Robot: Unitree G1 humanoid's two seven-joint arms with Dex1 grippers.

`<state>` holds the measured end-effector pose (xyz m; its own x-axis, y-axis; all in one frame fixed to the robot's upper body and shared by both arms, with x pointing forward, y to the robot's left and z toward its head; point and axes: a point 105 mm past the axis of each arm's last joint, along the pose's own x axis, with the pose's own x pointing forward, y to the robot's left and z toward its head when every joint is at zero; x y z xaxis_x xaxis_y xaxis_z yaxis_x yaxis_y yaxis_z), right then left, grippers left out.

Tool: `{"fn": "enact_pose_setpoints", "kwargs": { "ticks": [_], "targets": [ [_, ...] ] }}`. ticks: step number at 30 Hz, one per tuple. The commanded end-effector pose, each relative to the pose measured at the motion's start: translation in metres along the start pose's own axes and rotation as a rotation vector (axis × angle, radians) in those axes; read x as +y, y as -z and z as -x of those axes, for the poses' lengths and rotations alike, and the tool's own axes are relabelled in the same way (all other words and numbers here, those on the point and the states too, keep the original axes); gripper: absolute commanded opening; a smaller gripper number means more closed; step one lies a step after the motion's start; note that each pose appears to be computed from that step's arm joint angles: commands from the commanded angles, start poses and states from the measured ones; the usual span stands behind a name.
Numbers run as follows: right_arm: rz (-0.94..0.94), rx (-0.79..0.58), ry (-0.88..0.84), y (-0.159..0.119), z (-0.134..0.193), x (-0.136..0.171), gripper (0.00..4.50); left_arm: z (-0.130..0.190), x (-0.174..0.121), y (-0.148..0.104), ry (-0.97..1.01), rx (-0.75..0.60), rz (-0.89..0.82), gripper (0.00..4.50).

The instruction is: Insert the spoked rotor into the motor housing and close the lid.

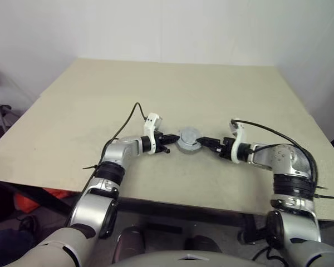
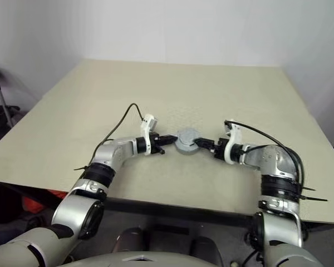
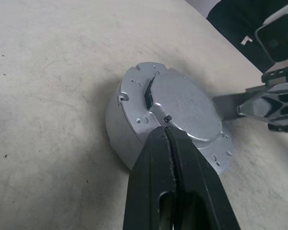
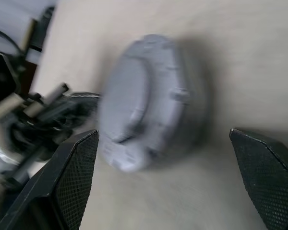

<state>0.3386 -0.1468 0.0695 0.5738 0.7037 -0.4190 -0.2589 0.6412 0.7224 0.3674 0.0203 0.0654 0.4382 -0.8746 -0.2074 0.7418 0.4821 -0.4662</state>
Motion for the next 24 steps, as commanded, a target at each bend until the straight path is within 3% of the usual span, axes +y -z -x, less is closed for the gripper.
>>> {"fn": "enact_pose_setpoints", "kwargs": {
  "ticks": [1,9,12,17,24],
  "targets": [
    [-0.024,0.020,-0.062,0.000,-0.017,0.017,4.45,-0.002,-0.002,0.003,0.000,0.016,-0.003,0.00],
    [-0.037,-0.016,-0.066,-0.008,-0.030,0.022,4.45,0.002,0.002,0.005,-0.021,0.016,-0.008,0.00],
    [-0.047,-0.040,-0.038,-0.012,-0.031,0.017,3.82,0.002,0.003,0.006,-0.026,0.019,-0.013,0.00],
    [-0.070,-0.051,-0.015,-0.015,-0.031,0.012,2.33,0.002,0.004,0.006,-0.028,0.023,-0.016,0.00],
    [-0.106,-0.058,-0.011,-0.016,-0.027,0.007,2.06,0.006,0.009,0.001,-0.047,-0.002,-0.006,0.00]
  ]
}}
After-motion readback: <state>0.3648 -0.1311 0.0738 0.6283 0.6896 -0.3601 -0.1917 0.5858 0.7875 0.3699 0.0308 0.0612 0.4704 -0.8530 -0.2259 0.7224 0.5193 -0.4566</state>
